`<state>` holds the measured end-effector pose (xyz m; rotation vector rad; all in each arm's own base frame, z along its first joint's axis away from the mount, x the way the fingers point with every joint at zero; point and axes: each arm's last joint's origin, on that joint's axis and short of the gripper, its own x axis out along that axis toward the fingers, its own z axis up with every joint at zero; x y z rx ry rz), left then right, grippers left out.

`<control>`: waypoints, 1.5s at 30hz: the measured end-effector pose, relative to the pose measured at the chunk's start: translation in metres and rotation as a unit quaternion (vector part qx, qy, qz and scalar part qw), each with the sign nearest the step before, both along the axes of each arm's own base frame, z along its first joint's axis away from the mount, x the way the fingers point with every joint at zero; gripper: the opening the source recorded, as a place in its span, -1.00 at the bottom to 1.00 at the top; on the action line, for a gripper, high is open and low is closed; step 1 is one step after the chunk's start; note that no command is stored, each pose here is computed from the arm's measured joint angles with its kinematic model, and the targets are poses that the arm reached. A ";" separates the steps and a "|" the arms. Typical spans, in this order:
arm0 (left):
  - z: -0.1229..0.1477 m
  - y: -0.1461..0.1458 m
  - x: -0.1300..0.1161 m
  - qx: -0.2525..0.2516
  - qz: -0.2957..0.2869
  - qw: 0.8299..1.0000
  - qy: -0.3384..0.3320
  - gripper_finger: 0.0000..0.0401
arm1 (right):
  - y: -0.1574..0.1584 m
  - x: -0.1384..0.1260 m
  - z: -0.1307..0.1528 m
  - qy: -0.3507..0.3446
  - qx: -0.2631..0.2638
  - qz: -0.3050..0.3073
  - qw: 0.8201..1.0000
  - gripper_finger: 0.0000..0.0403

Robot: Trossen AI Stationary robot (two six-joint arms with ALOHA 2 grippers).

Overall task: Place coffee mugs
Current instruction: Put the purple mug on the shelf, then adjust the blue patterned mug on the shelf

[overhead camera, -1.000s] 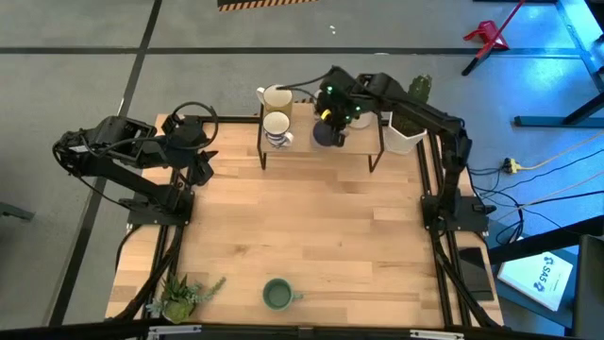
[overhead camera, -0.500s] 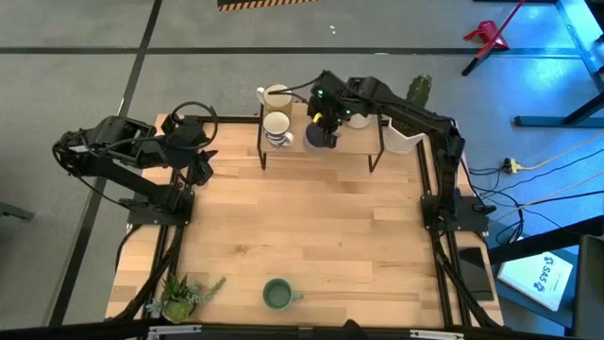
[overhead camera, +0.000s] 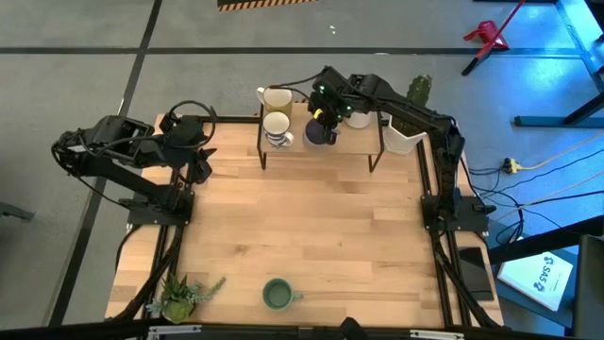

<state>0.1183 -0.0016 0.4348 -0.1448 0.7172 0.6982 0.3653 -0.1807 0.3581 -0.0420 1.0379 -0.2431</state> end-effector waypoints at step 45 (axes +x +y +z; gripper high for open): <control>0.005 0.003 -0.016 0.004 0.010 1.000 -0.028 -0.09 | -0.052 -0.054 0.029 0.109 -0.120 -0.097 0.982 -0.91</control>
